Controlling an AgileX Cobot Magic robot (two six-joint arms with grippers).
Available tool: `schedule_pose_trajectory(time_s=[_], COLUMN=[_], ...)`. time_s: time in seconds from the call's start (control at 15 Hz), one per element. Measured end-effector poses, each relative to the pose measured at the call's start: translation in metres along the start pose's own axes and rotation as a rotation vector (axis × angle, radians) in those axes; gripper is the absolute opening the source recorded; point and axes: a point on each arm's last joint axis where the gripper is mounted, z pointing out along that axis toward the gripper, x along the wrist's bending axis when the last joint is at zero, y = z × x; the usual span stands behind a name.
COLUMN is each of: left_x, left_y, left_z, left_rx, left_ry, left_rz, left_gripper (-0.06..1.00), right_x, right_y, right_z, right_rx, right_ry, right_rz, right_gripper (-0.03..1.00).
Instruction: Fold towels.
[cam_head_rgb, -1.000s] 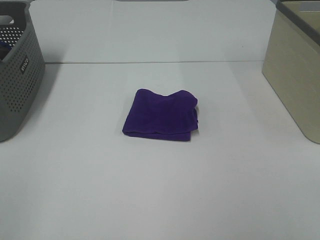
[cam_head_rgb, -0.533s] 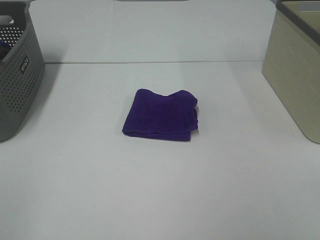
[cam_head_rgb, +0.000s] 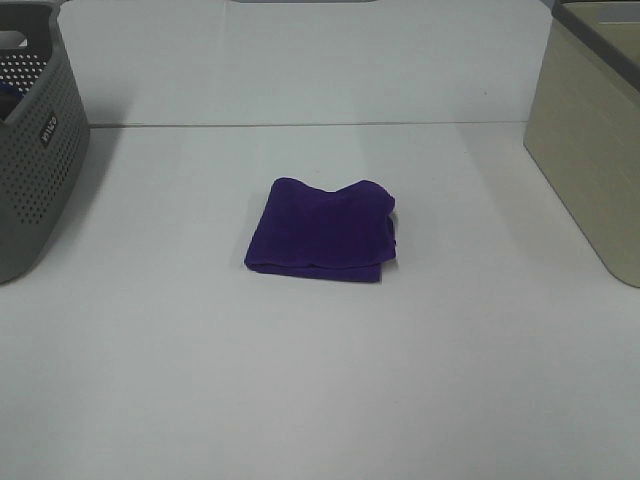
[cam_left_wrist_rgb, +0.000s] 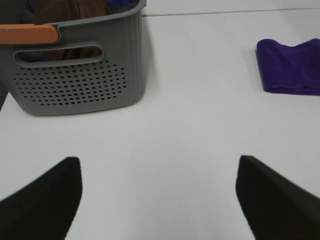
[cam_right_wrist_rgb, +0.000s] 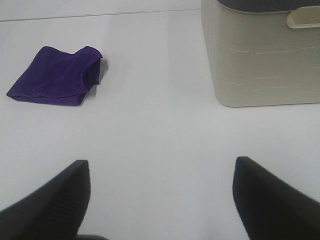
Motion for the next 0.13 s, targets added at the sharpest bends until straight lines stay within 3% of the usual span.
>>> schedule_pose_trajectory(time_s=[0.13], left_x=[0.0], left_y=[0.0], left_z=[0.0], left_rx=[0.0], left_ry=[0.0], left_rz=[0.0], left_gripper=[0.78], right_x=[0.0], right_y=[0.0], right_z=[0.0], right_rx=[0.0], right_ry=[0.0], right_rz=[0.0], right_gripper=[0.77])
